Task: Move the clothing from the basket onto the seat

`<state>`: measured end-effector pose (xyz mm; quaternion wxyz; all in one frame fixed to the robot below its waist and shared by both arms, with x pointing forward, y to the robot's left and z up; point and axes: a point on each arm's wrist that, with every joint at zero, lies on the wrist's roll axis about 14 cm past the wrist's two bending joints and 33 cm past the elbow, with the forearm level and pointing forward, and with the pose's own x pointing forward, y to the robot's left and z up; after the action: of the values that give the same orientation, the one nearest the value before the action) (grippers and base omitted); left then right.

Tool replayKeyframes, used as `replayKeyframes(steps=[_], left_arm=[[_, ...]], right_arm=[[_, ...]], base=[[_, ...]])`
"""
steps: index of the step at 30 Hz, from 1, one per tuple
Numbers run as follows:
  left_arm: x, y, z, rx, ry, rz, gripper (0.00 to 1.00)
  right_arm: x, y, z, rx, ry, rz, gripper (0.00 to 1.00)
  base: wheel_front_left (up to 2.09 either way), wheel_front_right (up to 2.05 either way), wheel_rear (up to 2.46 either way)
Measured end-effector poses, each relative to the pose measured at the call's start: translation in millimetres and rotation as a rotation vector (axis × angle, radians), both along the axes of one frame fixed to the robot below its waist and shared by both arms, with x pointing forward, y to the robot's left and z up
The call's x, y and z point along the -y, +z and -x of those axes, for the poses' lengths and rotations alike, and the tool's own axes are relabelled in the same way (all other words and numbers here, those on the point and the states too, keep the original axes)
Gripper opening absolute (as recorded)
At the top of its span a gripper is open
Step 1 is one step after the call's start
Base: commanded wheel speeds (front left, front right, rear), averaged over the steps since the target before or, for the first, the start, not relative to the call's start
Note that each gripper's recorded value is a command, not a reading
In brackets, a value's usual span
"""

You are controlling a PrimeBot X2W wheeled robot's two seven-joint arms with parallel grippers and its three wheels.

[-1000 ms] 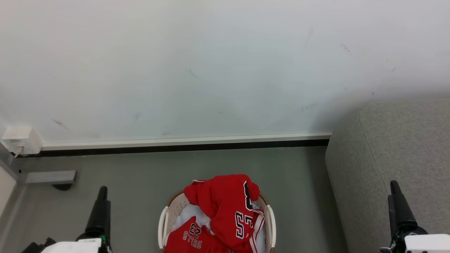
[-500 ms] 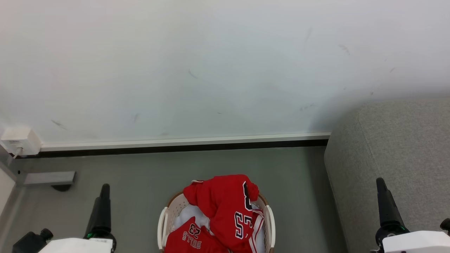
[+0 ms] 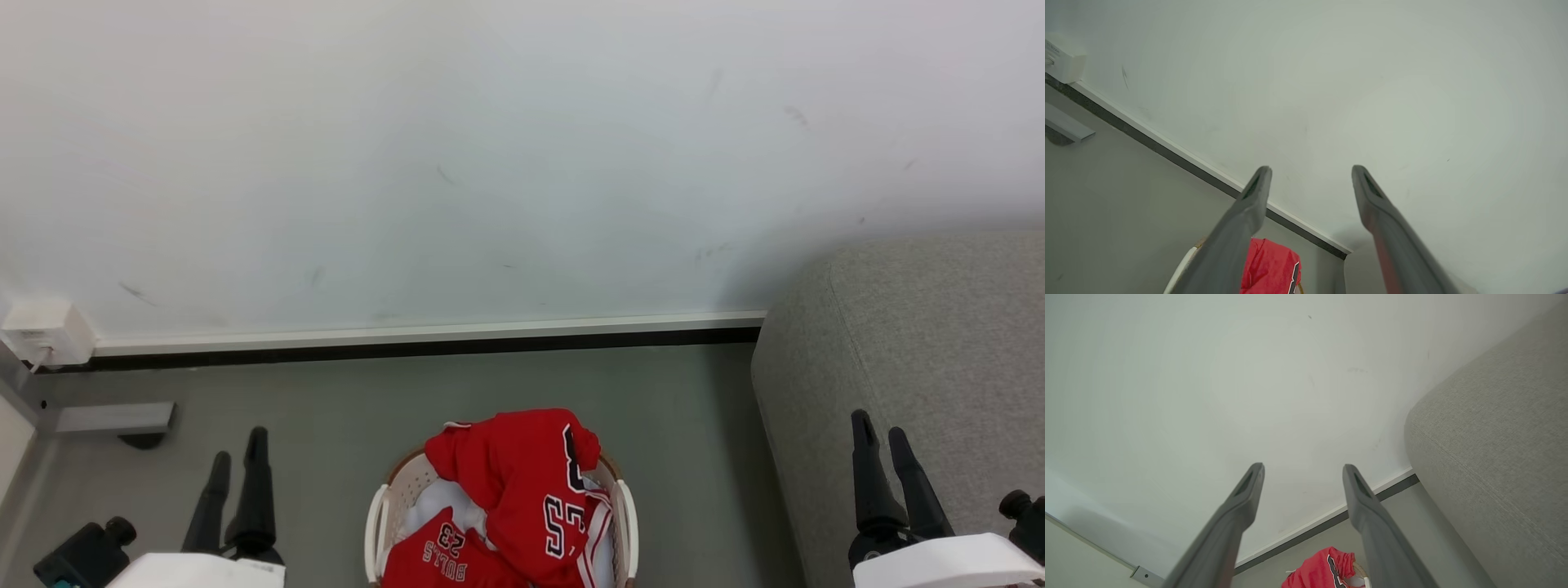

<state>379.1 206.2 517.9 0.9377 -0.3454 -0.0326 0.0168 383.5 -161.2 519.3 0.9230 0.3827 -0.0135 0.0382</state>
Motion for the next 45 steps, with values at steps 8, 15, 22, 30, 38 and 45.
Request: replayKeyframes(steps=[8,15,22,30,38,45], left_arm=[[2,0,1,-0.005,-0.004,-0.129,1.00],[3,1,2,0.004,-0.002,-0.208,1.00],[4,3,2,0.015,-0.004,-0.281,1.00],[5,4,2,0.024,-0.009,-0.361,1.00],[8,5,3,0.034,-0.017,-0.442,1.00],[11,7,3,0.051,-0.025,-0.501,1.00]], right_arm=[[-5,2,2,0.022,0.011,0.121,1.00],[-8,5,2,0.045,0.015,0.201,1.00],[-13,8,2,0.069,0.025,0.274,1.00],[-22,8,3,0.088,0.048,0.343,1.00],[-29,11,2,0.117,0.066,0.414,1.00],[-34,17,3,0.150,0.073,0.469,1.00]], base=[[0.00,0.00,0.00],[0.00,0.00,0.00],[0.00,0.00,0.00],[0.00,0.00,0.00],[0.00,0.00,0.00],[0.00,0.00,0.00]])
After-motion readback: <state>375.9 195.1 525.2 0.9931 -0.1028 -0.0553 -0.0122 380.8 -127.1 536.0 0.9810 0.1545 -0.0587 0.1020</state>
